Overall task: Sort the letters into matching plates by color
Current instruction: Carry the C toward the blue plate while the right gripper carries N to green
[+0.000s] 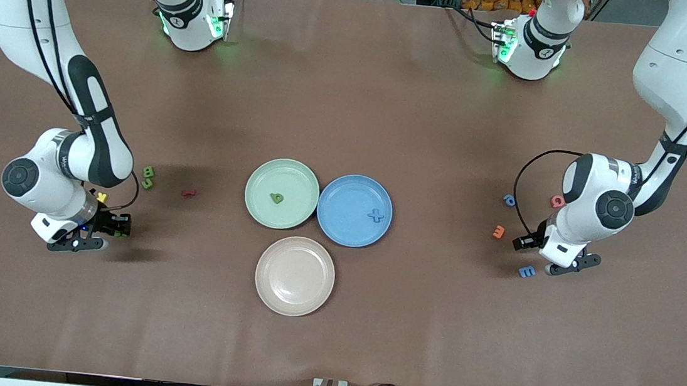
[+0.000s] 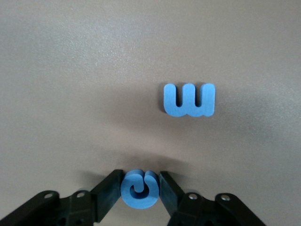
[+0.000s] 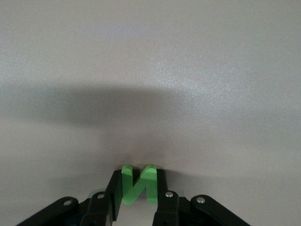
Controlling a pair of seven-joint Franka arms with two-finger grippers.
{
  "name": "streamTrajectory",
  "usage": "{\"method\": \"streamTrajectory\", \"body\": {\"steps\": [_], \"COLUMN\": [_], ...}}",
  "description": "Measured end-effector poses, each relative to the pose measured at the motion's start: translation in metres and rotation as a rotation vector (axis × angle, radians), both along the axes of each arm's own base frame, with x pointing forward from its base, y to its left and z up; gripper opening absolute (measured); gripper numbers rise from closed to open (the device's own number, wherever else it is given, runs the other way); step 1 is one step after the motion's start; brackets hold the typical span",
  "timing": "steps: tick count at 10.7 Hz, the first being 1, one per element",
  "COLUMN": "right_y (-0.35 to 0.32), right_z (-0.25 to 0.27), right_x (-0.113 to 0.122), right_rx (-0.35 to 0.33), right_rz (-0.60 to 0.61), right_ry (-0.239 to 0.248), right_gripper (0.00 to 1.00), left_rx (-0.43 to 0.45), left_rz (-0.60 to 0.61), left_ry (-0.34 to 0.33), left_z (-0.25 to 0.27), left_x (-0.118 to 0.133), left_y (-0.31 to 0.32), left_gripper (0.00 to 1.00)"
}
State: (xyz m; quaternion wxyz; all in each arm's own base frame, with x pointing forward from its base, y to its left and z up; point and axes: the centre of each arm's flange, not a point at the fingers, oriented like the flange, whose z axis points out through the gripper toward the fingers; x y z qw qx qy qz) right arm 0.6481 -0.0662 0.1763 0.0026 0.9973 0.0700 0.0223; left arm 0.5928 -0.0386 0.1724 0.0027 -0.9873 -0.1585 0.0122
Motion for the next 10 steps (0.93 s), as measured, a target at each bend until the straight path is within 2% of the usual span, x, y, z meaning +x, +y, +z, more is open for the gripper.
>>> {"method": "streamTrajectory", "body": {"steps": [5, 6, 10], "right_y": [0.000, 0.002, 0.044], "right_z": [0.002, 0.007, 0.035], "right_x": [0.000, 0.000, 0.004], "right_rx": [0.000, 0.004, 0.019], "right_rz": [0.002, -0.001, -0.133], "right_ry": [0.004, 0.018, 0.032], "right_gripper": [0.33, 0.33, 0.33], "left_rx": [0.000, 0.000, -0.006], "left_rz": [0.003, 0.003, 0.020], "left_ry": [-0.006, -0.017, -0.052], "left_z": [0.003, 0.008, 0.026], "left_x": [0.002, 0.004, 0.012], "left_y": [-0.001, -0.001, -0.010], "left_gripper": [0.41, 0.36, 0.35]}}
